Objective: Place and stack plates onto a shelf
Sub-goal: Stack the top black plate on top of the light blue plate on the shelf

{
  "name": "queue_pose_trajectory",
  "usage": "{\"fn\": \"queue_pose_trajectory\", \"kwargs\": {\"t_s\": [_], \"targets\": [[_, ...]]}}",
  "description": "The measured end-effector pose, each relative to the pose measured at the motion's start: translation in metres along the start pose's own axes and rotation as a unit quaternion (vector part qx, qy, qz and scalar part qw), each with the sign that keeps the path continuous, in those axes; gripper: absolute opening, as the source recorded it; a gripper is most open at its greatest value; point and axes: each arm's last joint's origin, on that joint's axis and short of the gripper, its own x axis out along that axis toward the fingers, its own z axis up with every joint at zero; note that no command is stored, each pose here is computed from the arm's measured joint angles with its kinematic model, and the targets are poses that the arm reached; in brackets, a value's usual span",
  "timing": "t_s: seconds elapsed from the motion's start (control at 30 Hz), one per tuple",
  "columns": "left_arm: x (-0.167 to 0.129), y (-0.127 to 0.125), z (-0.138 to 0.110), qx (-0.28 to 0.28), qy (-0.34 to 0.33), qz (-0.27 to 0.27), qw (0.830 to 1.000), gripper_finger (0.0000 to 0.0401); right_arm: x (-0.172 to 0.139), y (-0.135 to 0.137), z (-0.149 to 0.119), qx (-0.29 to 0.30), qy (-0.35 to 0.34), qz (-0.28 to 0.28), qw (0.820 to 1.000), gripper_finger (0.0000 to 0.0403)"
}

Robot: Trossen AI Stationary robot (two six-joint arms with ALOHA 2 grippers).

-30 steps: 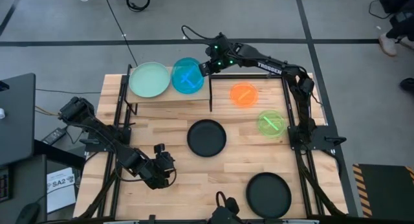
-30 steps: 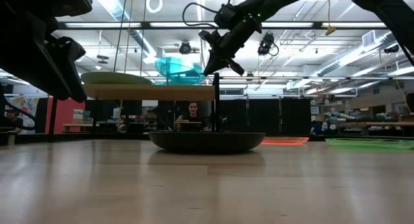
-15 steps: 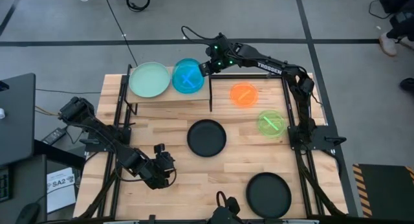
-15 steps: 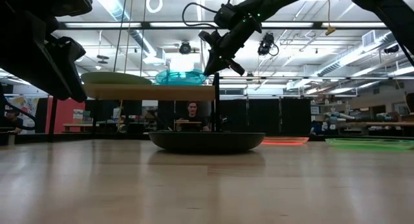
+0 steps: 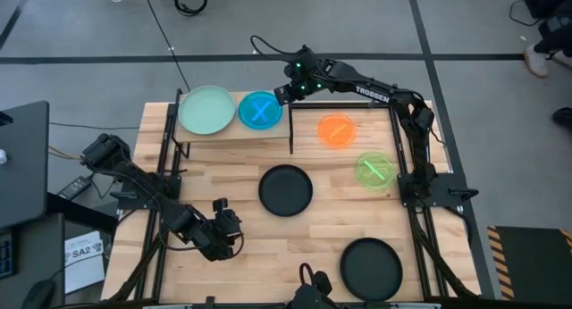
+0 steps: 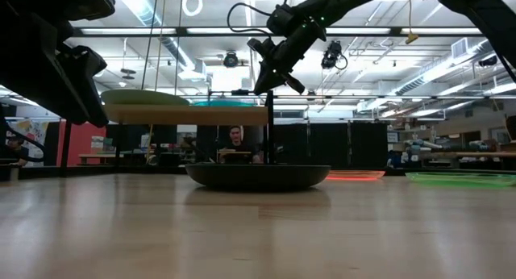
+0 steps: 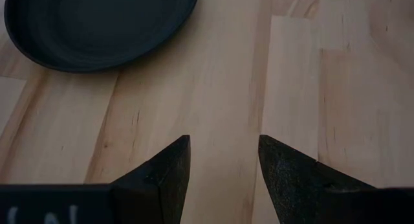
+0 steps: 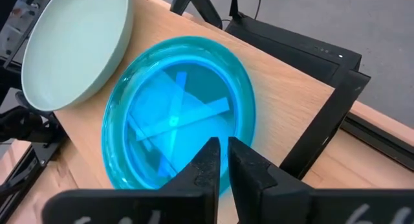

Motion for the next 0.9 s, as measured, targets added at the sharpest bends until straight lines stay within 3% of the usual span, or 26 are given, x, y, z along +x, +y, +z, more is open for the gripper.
{"fn": "queue_pose_trajectory", "kwargs": {"t_s": [0.43,0.7,0.9], "targets": [[0.0000,0.0000,0.0000,0.000,0.000,0.000,1.000,0.0189,0.0000,-0.0008,0.0004,0.000,-0.008,-0.016,1.000,0.0092],[0.0001,-0.0002,0.0004,-0.002,-0.002,-0.001,1.000,0.0189,-0.0002,-0.0027,0.0009,0.001,-0.016,-0.034,0.999,0.0094],[0.0044,0.0038,0.0086,-0.070,-0.024,0.006,0.997,0.0189,-0.0086,-0.0039,0.0015,-0.034,-0.007,-0.030,0.999,0.0094]]}}
